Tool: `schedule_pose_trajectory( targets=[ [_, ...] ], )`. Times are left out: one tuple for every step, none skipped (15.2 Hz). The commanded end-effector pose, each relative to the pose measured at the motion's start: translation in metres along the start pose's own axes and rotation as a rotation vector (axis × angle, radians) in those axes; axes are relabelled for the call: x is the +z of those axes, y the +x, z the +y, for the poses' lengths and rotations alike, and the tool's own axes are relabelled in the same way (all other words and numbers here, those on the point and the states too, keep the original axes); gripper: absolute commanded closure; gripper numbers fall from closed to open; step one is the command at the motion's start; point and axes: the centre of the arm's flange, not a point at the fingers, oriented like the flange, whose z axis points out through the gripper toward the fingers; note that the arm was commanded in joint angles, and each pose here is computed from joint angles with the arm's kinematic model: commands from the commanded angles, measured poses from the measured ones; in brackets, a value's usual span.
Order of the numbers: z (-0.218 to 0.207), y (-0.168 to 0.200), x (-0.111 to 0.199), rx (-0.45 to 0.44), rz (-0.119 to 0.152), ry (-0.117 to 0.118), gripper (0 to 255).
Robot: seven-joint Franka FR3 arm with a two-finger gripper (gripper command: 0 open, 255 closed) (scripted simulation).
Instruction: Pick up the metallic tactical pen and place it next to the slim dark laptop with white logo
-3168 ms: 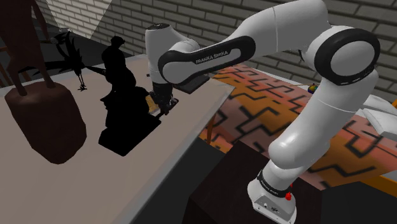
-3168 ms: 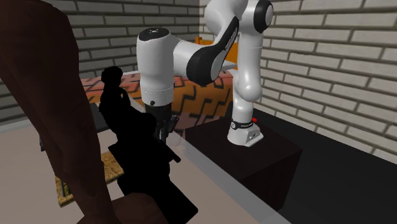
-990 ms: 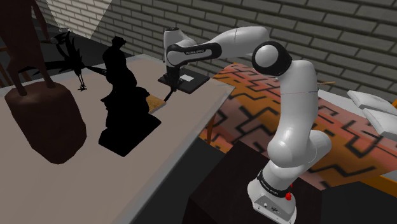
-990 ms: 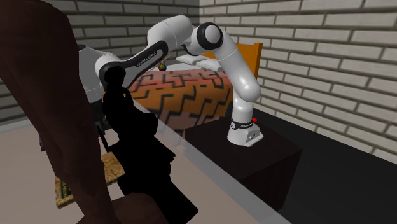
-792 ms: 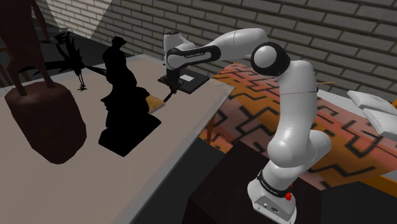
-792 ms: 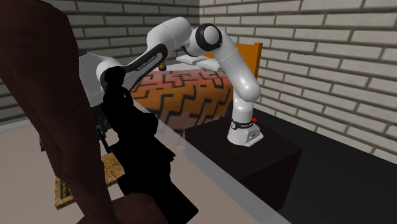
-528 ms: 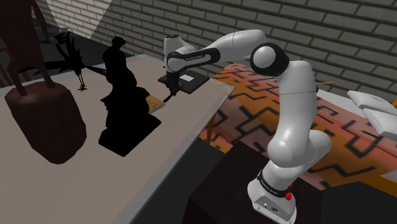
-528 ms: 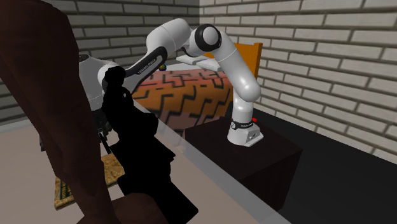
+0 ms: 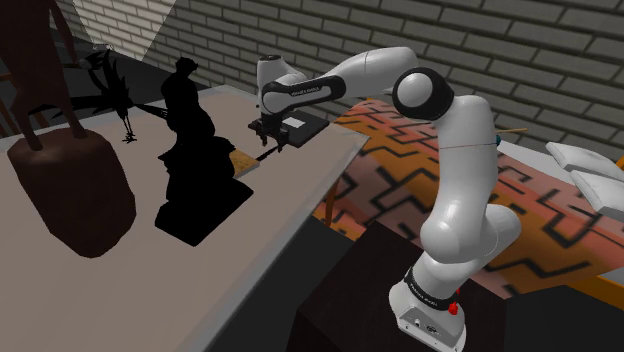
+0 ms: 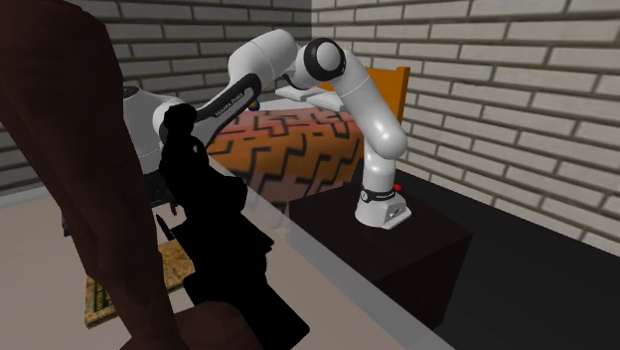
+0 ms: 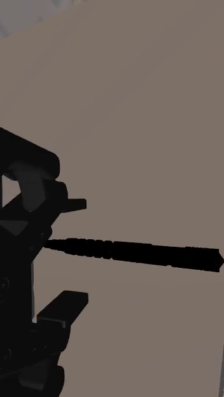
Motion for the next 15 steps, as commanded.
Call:
schedule_pose_trajectory(
  targets=[
    [0.000, 0.000, 0.000, -0.001, -0.001, 0.000, 0],
    [0.000, 0.000, 0.000, -0.001, -0.001, 0.000, 0],
    [0.000, 0.000, 0.000, -0.001, -0.001, 0.000, 0],
    [0.000, -0.001, 0.000, -0.001, 0.000, 0.000, 0],
    [0.000, -0.001, -0.013, -0.001, 0.000, 0.000, 0],
    [0.000, -0.001, -0.027, -0.001, 0.000, 0.000, 0],
    [0.000, -0.001, -0.040, -0.001, 0.000, 0.000, 0],
    [0.000, -0.001, -0.050, -0.001, 0.000, 0.000, 0],
    [0.000, -0.001, -0.050, -0.001, 0.000, 0.000, 0],
    [0.000, -0.001, -0.050, -0.001, 0.000, 0.000, 0],
    [0.000, -0.001, -0.050, -0.001, 0.000, 0.000, 0],
    [0.000, -0.001, -0.050, -0.001, 0.000, 0.000, 0],
    [0.000, -0.001, -0.050, -0.001, 0.000, 0.000, 0],
    [0.000, -0.001, -0.050, -0.001, 0.000, 0.000, 0],
    [0.000, -0.001, -0.050, -0.001, 0.000, 0.000, 0]
  ],
)
